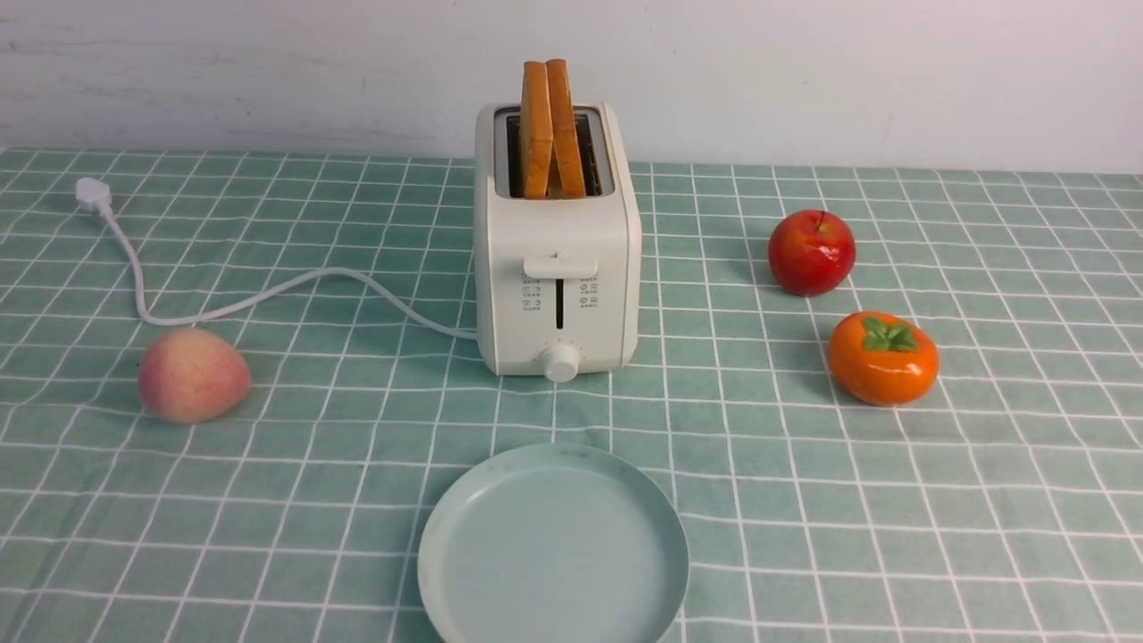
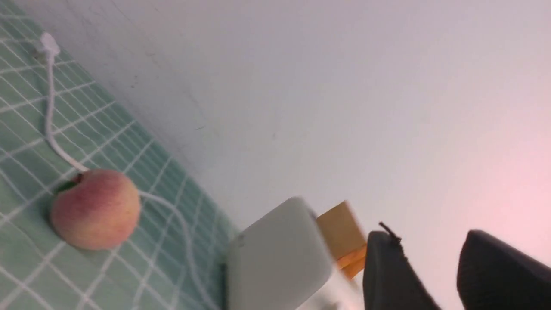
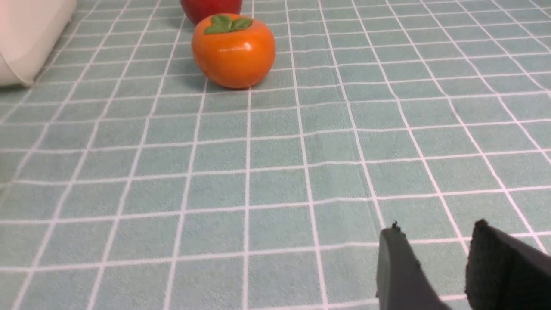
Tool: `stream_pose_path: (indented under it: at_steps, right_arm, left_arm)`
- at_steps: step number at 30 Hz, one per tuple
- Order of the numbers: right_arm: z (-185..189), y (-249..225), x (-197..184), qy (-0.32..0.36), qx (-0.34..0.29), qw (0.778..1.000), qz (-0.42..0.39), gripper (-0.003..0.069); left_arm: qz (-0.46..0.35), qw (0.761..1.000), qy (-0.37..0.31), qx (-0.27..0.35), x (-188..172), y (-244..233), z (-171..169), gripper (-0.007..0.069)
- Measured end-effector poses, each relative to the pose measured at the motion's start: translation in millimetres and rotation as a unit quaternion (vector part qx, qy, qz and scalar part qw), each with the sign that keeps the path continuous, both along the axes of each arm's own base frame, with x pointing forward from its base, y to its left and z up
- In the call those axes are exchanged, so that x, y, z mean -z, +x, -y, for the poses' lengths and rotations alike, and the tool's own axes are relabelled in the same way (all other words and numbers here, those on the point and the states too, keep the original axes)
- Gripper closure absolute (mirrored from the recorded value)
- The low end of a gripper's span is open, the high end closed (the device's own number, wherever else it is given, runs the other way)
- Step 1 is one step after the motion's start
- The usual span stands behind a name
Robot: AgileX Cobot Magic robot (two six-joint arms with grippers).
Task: Take toasted bread from bread machine on blue coffee table place on plate.
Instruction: 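Reach for a toast slice standing in the toaster with the left gripper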
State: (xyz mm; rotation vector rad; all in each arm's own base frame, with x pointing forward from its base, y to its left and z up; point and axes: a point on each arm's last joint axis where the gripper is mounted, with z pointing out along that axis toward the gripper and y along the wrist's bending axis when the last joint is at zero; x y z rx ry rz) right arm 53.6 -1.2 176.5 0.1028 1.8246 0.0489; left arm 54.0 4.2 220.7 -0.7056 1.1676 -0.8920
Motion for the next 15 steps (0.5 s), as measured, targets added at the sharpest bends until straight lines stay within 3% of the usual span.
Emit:
stream_pose_path:
  at_steps: [1,3,6,7,10,12,15]
  right_arm:
    - [0,0,-1,0.004,0.0,1.0,0.005,0.0419]
    - [-2,2,-9,0.045,0.0,0.997,0.056,0.0419]
    - [-2,3,-18,0.095,0.004,0.99,0.103,0.0419]
    - [-1,3,-23,0.128,0.008,0.983,0.133,0.0419]
    - [0,3,-30,0.151,0.014,0.973,0.173,0.0419]
    - [1,2,-33,0.153,0.015,0.97,0.186,0.0419]
    - [2,2,-36,0.152,0.017,0.967,0.206,0.0419]
  left_arm:
    - [0.0,1.0,-0.004,0.001,0,0,0,0.0387]
    - [0.041,0.996,-0.081,-0.004,-7,-2,-5,0.0396]
    - [0.074,0.992,-0.1,-0.012,-12,-5,-8,0.0444]
    - [0.089,0.991,-0.097,-0.017,-15,-6,-9,0.0518]
    - [0.078,0.994,-0.07,0.001,-28,-8,-4,0.064]
    - [0.057,0.997,-0.047,0.017,-38,-8,0,0.0639]
    - [-0.055,0.996,0.053,0.052,-65,-3,11,0.0639]
